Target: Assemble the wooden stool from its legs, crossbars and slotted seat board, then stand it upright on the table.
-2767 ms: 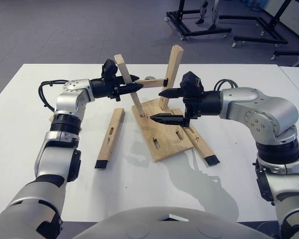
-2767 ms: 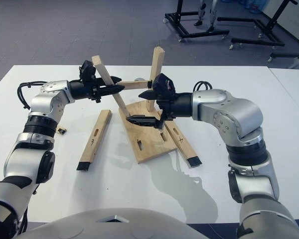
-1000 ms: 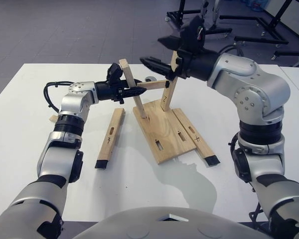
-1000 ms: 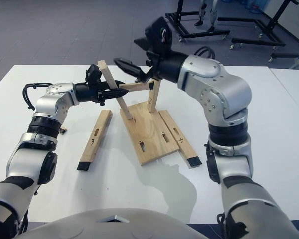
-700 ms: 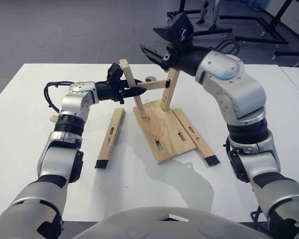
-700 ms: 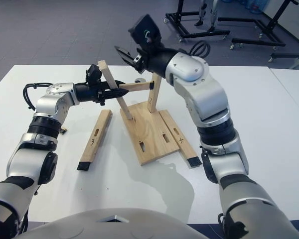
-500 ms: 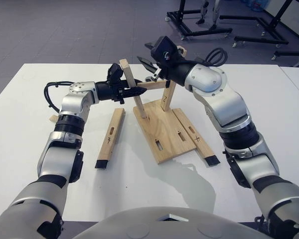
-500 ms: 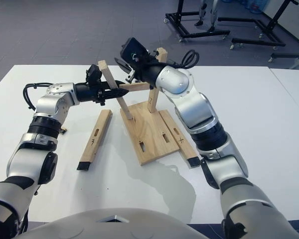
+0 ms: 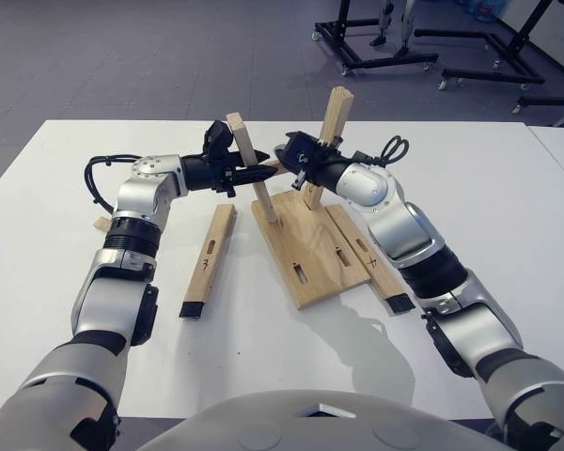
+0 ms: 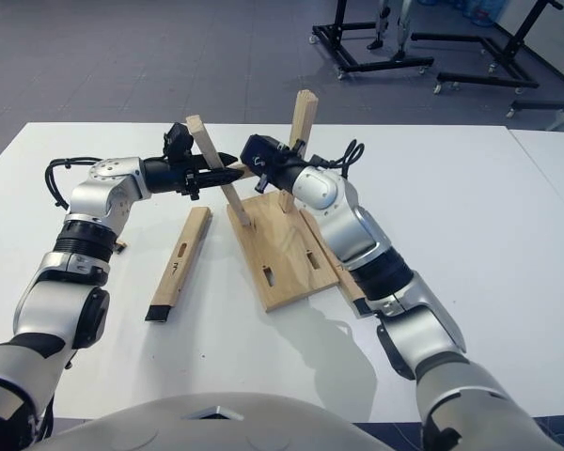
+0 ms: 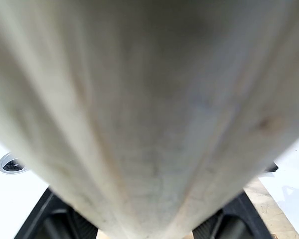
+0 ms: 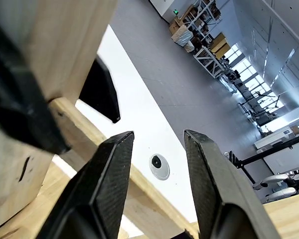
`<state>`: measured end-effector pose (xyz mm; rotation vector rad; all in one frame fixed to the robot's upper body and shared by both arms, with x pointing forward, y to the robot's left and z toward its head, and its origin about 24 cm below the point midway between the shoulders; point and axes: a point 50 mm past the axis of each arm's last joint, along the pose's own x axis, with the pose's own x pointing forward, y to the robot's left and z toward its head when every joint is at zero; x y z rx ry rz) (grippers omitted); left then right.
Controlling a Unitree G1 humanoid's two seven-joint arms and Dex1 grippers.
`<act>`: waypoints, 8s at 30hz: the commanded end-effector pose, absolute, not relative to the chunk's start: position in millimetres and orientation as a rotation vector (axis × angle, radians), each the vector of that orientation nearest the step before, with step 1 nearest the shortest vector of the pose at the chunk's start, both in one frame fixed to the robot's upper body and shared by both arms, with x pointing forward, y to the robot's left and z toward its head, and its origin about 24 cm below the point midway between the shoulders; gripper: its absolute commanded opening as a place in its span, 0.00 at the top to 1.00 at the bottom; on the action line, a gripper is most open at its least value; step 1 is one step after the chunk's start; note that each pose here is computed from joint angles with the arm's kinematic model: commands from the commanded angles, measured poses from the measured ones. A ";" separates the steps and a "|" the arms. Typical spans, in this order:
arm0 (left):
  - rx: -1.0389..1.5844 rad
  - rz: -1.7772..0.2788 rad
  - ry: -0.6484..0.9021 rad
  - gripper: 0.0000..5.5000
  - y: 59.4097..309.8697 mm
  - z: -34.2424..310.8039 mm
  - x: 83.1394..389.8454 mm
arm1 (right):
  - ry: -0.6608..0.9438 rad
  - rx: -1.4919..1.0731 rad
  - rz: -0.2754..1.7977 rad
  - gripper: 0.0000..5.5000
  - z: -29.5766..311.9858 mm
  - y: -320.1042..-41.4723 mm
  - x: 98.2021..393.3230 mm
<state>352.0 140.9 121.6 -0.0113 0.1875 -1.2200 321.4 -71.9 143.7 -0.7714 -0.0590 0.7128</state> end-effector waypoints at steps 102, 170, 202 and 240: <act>0.037 -1.104 0.588 0.32 136.0 47.7 319.4 | -0.137 -0.258 0.658 0.67 224.2 -78.8 326.6; -0.270 0.700 1.279 0.73 258.4 -7.7 213.0 | -0.349 -0.008 0.178 0.67 326.2 -239.0 296.2; 0.013 -0.588 -0.455 0.77 127.1 360.5 341.8 | -0.347 0.451 0.590 0.67 396.7 -193.5 336.9; 0.129 -0.923 -0.309 0.77 86.1 302.9 340.4 | -0.165 0.758 0.809 0.20 325.7 -122.1 330.4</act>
